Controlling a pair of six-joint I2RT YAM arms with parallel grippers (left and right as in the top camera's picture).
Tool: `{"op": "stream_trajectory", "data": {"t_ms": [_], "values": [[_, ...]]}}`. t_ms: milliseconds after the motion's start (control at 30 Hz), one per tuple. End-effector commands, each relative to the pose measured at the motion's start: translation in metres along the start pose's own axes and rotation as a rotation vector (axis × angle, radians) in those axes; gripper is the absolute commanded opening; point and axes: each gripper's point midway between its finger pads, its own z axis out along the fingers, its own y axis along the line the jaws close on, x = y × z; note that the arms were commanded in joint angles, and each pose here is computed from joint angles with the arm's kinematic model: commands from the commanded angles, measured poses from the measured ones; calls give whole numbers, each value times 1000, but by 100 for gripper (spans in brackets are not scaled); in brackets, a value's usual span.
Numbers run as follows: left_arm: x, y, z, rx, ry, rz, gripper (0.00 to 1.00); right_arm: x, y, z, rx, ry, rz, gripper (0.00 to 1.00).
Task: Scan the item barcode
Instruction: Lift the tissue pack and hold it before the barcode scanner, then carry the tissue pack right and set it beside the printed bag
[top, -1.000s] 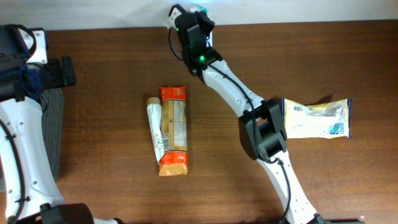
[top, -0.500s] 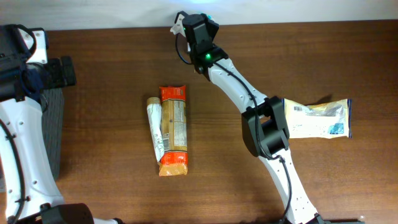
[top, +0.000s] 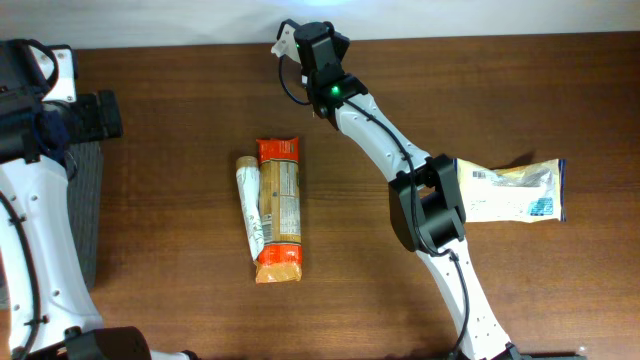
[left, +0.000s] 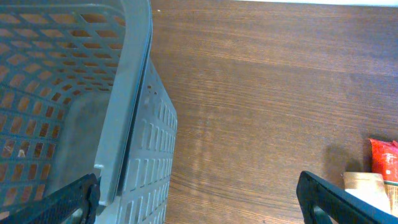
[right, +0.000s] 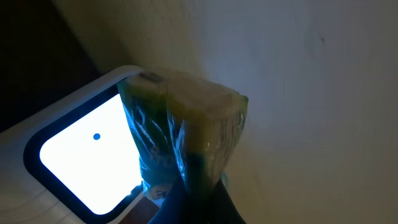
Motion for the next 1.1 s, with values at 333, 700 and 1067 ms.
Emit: {"op": "stream_trajectory", "data": {"t_ms": [333,700,1067], "values": [[-2,1,-1,-1,-6,-10,99,-21,-112,-122,-83,-2,493,4],[-2,1,-1,-2,-6,-10,99,104,-58,-277,-679,572,808,4],[-2,1,-1,-1,-6,-10,99,242,40,-240,-884,995,1004,4]]}}
